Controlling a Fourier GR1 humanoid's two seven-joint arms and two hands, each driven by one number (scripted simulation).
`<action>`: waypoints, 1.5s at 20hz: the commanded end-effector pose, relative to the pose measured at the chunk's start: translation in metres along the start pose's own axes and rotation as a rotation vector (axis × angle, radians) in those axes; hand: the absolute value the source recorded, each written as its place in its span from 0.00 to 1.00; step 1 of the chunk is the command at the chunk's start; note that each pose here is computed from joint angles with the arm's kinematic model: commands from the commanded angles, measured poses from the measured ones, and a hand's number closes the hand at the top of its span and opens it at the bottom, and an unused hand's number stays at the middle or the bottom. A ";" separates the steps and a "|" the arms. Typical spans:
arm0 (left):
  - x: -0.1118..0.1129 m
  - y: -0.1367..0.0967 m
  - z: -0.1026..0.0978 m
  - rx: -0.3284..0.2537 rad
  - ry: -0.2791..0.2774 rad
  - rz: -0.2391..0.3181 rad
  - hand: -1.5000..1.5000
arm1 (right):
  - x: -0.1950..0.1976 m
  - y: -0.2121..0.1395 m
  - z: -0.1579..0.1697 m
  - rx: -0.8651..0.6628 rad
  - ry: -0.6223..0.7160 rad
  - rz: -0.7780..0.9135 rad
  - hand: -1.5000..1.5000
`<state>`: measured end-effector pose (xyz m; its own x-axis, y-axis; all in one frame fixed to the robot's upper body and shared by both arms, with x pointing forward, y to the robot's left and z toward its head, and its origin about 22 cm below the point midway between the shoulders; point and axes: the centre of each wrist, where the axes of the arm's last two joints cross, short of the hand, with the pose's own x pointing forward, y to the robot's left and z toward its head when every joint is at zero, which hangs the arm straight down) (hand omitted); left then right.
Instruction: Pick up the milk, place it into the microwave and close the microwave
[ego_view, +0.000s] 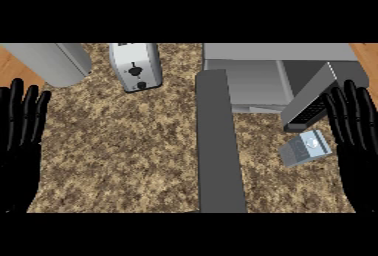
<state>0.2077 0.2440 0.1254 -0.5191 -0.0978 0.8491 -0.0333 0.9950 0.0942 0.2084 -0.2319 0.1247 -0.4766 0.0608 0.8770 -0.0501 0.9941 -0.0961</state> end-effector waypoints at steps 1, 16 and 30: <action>-0.017 0.012 0.000 0.008 0.005 -0.004 0.00 | 0.001 0.012 0.006 -0.011 -0.005 0.024 0.00; -0.036 0.014 0.042 0.016 0.190 0.122 0.00 | -0.001 0.032 0.020 -0.122 0.069 -0.149 0.00; -0.008 0.007 0.087 0.011 0.212 0.111 0.00 | -0.020 0.033 0.021 -0.345 0.060 0.105 0.00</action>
<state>0.1536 0.2606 0.0705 -0.3412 0.0135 0.9399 0.0015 0.9999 -0.0138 0.1978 -0.2007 0.0897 -0.4106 0.1078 0.9054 0.2304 0.9730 -0.0114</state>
